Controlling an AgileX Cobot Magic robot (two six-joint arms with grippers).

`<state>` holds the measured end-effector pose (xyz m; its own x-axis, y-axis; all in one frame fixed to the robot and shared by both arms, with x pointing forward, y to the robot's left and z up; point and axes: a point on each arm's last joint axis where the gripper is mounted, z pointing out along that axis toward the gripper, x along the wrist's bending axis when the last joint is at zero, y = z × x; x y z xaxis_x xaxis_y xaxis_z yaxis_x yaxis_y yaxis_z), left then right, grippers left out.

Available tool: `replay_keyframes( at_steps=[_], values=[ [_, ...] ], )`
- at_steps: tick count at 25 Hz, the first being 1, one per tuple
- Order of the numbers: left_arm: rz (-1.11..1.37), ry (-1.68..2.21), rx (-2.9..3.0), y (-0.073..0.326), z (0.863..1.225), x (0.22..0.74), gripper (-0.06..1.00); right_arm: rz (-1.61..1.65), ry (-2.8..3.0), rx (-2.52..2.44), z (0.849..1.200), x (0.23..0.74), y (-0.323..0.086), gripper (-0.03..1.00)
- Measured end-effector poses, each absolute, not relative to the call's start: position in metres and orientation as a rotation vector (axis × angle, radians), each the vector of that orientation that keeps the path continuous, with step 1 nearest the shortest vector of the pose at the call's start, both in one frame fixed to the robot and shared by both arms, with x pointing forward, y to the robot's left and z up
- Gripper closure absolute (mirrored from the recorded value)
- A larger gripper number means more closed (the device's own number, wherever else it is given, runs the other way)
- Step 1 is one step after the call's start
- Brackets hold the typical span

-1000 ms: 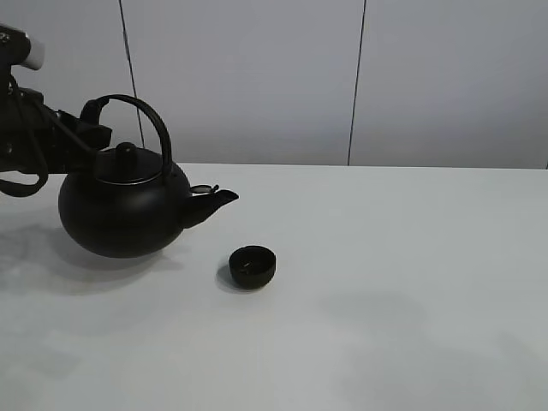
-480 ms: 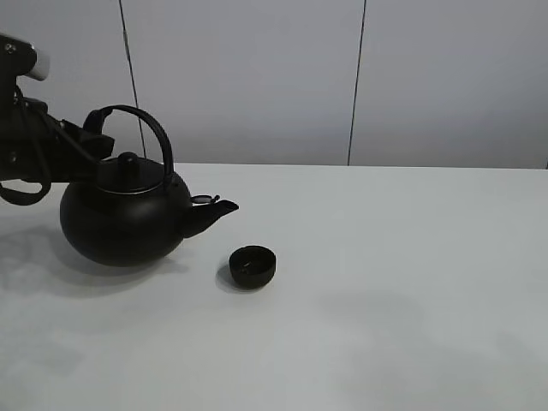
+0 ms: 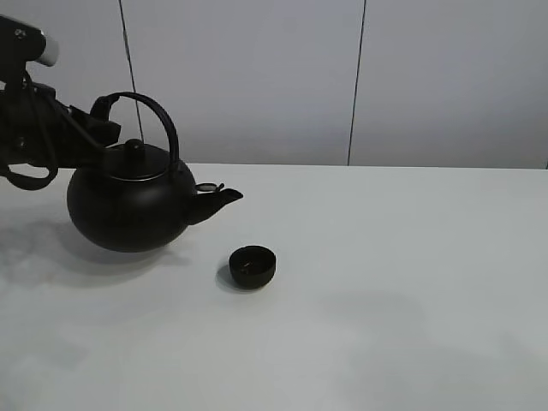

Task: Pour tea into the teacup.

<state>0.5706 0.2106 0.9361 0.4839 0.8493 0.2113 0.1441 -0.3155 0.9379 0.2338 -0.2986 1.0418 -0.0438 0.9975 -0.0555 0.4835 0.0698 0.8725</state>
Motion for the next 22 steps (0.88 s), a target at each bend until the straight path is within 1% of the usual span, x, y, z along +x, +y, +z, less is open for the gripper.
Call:
replay_keyframes(
  at_steps=[22],
  values=[
    [0.89, 0.769, 1.825, 0.196, 0.934, 0.566, 0.82, 0.898, 1.624, 1.504, 1.042, 0.234, -0.299, 0.33]
  ],
)
